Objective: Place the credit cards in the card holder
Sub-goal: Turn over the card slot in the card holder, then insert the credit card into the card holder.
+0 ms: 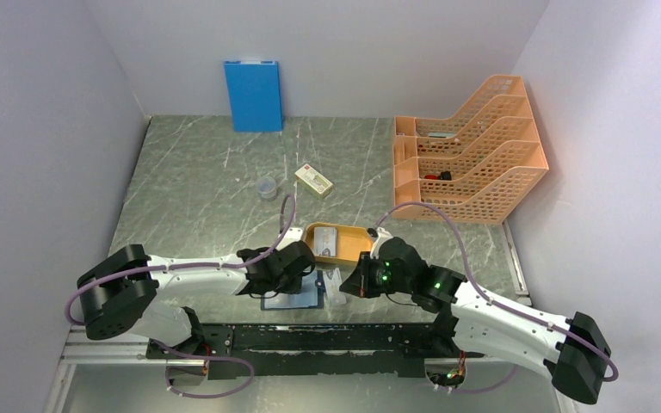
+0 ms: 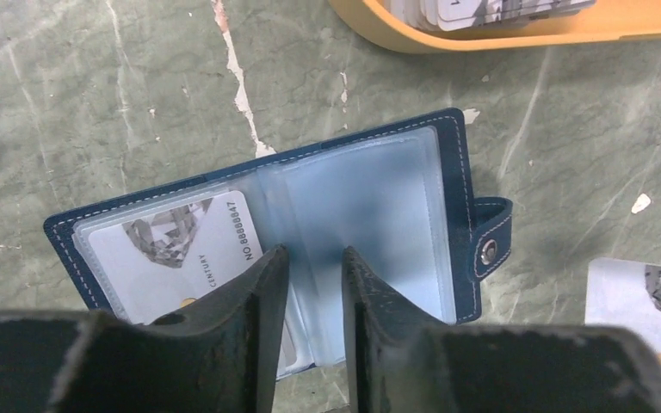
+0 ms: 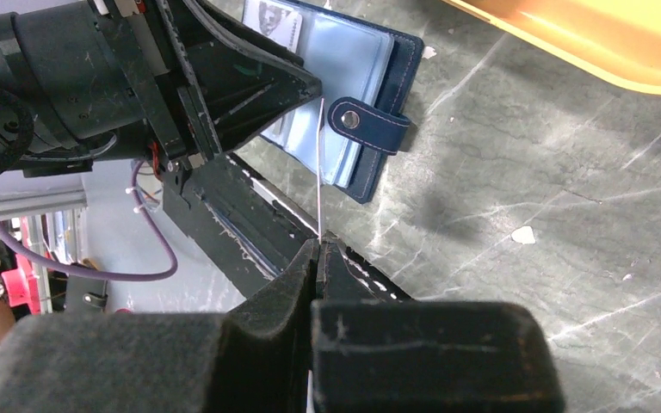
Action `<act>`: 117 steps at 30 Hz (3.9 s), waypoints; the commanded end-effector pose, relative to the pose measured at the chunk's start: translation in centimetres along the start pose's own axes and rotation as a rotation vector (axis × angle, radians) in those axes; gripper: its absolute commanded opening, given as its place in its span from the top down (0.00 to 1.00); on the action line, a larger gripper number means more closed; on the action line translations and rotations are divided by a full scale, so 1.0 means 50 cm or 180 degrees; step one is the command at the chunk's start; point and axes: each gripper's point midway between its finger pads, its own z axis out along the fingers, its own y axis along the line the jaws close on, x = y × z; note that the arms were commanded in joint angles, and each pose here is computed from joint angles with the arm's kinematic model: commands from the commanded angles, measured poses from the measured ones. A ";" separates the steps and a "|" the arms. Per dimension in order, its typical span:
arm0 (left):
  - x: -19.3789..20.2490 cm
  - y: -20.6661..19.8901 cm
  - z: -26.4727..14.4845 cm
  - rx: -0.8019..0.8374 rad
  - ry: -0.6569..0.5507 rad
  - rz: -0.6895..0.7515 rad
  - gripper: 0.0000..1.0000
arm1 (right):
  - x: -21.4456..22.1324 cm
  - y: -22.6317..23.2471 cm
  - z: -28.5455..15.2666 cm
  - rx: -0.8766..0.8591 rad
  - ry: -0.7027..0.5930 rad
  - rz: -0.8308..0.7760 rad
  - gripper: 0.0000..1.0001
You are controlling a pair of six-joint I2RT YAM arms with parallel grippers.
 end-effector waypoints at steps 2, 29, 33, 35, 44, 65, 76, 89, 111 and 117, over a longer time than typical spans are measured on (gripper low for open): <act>0.009 0.030 0.004 -0.0197 -0.0031 -0.0019 0.74 | 0.002 0.010 0.004 -0.0075 0.0027 -0.0067 1.00; 0.024 0.061 0.003 -0.0327 -0.0025 -0.0079 0.95 | 0.067 0.024 0.052 -0.0232 0.0576 0.0193 1.00; 0.026 0.061 0.003 -0.0323 -0.0018 -0.0080 0.95 | 0.067 0.024 0.055 -0.0240 0.0576 0.0208 1.00; 0.026 0.061 0.004 -0.0326 -0.0015 -0.0084 0.95 | 0.068 0.023 0.056 -0.0235 0.0585 0.0203 1.00; 0.028 0.058 0.007 -0.0306 0.0000 -0.0087 0.95 | 0.076 0.024 0.066 -0.0248 0.0672 0.0193 1.00; -0.053 0.005 -0.086 0.0037 -0.0267 -0.0189 0.60 | 0.068 0.074 0.098 -0.0480 0.0740 0.0053 1.00; -0.087 0.033 -0.164 0.0069 -0.0530 -0.0351 0.56 | 0.057 0.110 0.137 -0.0512 0.0786 -0.0021 1.00; -0.053 0.099 -0.164 -0.0027 -0.0630 -0.0507 0.56 | 0.065 0.135 0.198 -0.0429 0.0904 -0.0086 1.00; 0.055 0.199 -0.098 -0.0482 -0.0409 -0.1154 0.61 | 0.032 0.068 0.190 -0.0267 0.0517 0.0478 1.00; 0.071 0.199 -0.091 -0.0437 -0.0338 -0.1191 0.62 | 0.035 0.068 0.199 -0.0276 0.0541 0.0461 1.00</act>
